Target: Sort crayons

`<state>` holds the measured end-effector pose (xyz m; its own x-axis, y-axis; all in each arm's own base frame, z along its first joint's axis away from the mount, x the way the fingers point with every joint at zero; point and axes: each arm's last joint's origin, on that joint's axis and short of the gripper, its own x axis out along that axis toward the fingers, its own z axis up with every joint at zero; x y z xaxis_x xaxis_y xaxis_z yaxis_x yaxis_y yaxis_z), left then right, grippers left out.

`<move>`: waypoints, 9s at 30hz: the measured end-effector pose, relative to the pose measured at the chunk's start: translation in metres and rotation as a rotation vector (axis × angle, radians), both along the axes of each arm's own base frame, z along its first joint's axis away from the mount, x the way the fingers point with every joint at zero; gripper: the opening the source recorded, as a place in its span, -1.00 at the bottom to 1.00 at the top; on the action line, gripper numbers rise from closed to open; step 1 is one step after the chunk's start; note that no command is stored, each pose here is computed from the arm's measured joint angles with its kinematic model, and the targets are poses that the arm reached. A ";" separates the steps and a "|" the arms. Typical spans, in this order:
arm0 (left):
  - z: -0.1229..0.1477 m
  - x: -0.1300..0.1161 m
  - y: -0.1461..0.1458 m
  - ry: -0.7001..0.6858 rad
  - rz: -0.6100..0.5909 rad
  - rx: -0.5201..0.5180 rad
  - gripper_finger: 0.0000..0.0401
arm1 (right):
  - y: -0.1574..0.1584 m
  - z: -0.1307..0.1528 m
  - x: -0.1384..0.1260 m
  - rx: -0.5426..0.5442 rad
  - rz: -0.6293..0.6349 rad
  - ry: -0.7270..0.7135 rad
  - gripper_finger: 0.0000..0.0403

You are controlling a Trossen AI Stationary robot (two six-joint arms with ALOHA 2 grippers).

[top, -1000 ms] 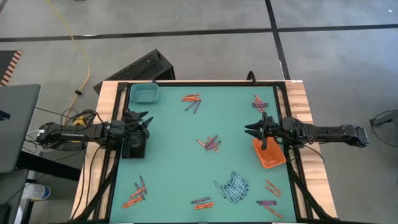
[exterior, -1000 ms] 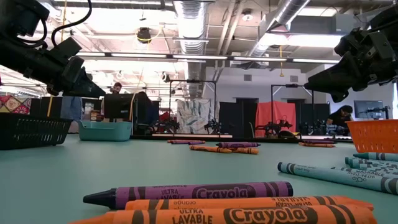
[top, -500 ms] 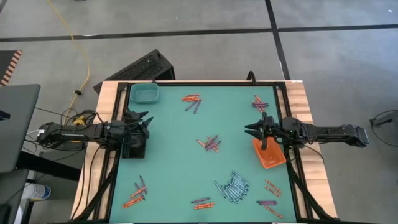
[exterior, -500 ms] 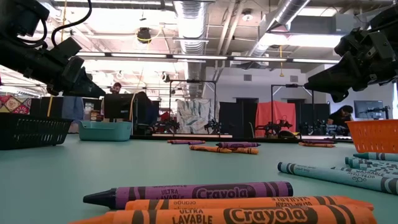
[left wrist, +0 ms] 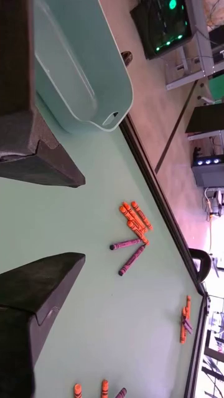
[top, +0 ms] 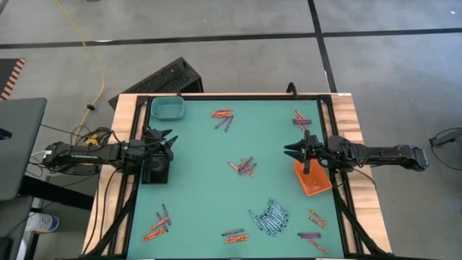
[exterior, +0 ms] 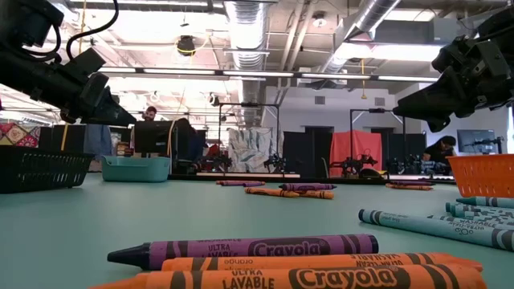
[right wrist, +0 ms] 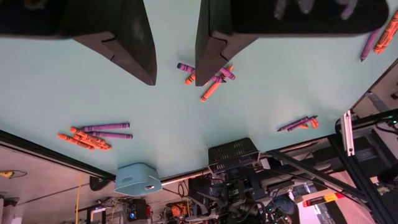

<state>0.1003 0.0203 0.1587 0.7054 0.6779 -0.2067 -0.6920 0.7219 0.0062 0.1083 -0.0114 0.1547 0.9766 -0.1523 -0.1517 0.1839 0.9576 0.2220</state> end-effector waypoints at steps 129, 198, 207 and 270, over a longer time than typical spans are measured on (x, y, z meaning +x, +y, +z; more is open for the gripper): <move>0.000 0.000 0.000 0.004 -0.001 0.000 -0.12 | 0.032 -0.006 0.340 0.149 -0.086 1.154 -0.59; 0.000 0.000 0.000 0.005 0.000 0.000 -0.12 | 0.096 -0.005 0.346 -0.153 0.303 1.053 -0.92; 0.000 0.000 0.000 0.005 0.000 0.000 -0.12 | 0.096 -0.005 0.346 -0.168 0.302 1.056 -0.99; 0.000 0.000 0.000 0.004 -0.001 0.000 -0.12 | 0.067 0.075 0.337 0.146 -0.142 1.237 -1.00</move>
<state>0.1002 0.0202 0.1583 0.7049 0.6775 -0.2100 -0.6915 0.7223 0.0092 0.4448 0.0558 0.2293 0.1449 -0.1490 -0.9782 0.4434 0.8935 -0.0704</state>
